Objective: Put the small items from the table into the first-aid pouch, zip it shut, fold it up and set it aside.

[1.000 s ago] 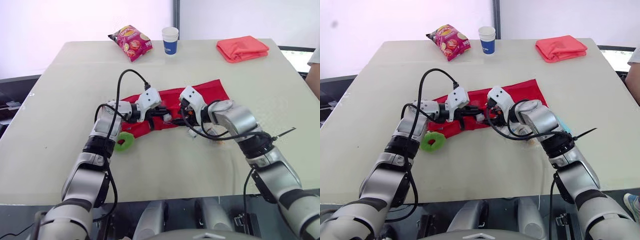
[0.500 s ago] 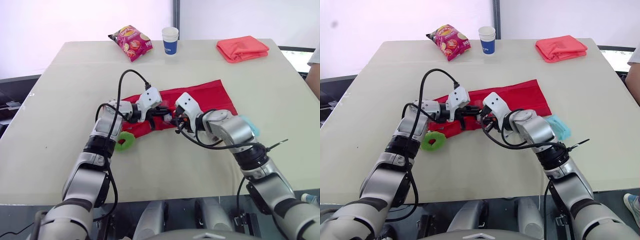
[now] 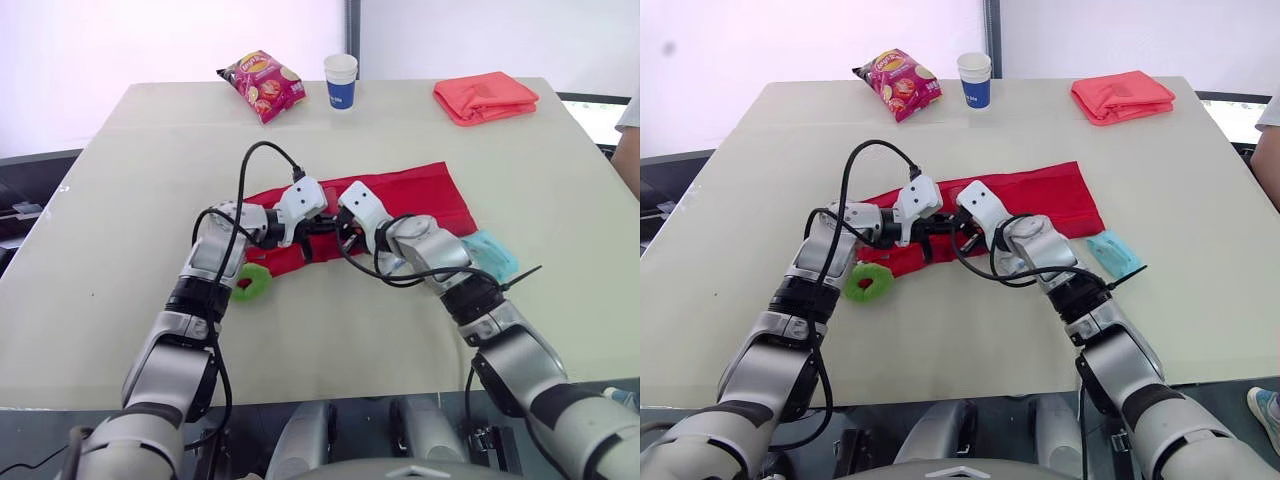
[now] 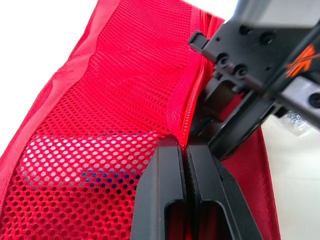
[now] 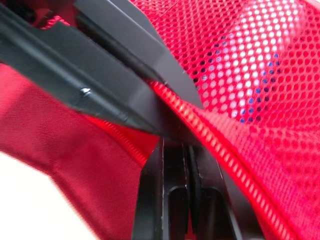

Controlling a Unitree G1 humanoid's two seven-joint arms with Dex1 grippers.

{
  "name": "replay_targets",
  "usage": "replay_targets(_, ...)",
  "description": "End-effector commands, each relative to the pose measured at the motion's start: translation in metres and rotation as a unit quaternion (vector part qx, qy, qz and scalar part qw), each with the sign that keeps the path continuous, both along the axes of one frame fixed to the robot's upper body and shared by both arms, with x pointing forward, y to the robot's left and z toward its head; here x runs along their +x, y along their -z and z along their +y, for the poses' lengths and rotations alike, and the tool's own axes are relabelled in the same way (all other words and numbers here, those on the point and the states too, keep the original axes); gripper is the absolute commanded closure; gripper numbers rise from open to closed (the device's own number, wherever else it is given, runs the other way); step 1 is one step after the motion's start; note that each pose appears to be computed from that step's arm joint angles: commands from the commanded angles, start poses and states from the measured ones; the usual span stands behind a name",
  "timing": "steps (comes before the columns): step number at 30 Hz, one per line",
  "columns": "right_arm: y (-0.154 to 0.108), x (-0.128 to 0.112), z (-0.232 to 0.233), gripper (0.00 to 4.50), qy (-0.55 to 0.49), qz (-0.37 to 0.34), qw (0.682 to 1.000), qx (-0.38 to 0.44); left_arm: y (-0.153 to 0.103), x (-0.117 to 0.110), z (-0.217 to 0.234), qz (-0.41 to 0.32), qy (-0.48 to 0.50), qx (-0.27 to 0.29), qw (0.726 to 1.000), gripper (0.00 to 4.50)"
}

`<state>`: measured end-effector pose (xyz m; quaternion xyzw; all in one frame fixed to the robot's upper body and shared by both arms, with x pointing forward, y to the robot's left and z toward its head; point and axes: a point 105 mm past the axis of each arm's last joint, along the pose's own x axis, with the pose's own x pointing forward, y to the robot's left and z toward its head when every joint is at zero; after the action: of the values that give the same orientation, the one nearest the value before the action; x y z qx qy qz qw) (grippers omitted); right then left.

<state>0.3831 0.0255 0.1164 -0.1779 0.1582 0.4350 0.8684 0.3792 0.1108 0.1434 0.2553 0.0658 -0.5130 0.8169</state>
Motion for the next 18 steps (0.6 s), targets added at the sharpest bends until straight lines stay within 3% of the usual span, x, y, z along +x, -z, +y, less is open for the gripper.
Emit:
replay_targets(1,-0.026,-0.003,0.016,4.43,-0.039,-0.045,0.998,0.036,-0.007,-0.005,-0.007,-0.012,0.017,-0.007,1.000,4.50)
replay_targets(5,-0.031,-0.019,0.009,4.43,-0.079,-0.023,0.995,0.052,-0.006,-0.003,-0.004,-0.012,0.007,-0.009,1.000,4.50)
replay_targets(12,-0.046,-0.029,-0.033,4.43,-0.040,-0.027,0.996,0.074,-0.006,0.000,-0.001,-0.011,-0.003,-0.013,1.000,4.50)
replay_targets(15,-0.054,-0.035,-0.042,4.43,-0.034,-0.049,0.995,0.080,-0.006,0.001,-0.001,-0.012,-0.003,-0.011,1.000,4.50)
replay_targets(18,-0.077,-0.049,-0.045,4.43,-0.060,-0.116,0.984,0.122,-0.006,0.004,0.001,-0.024,-0.010,0.000,1.000,4.50)
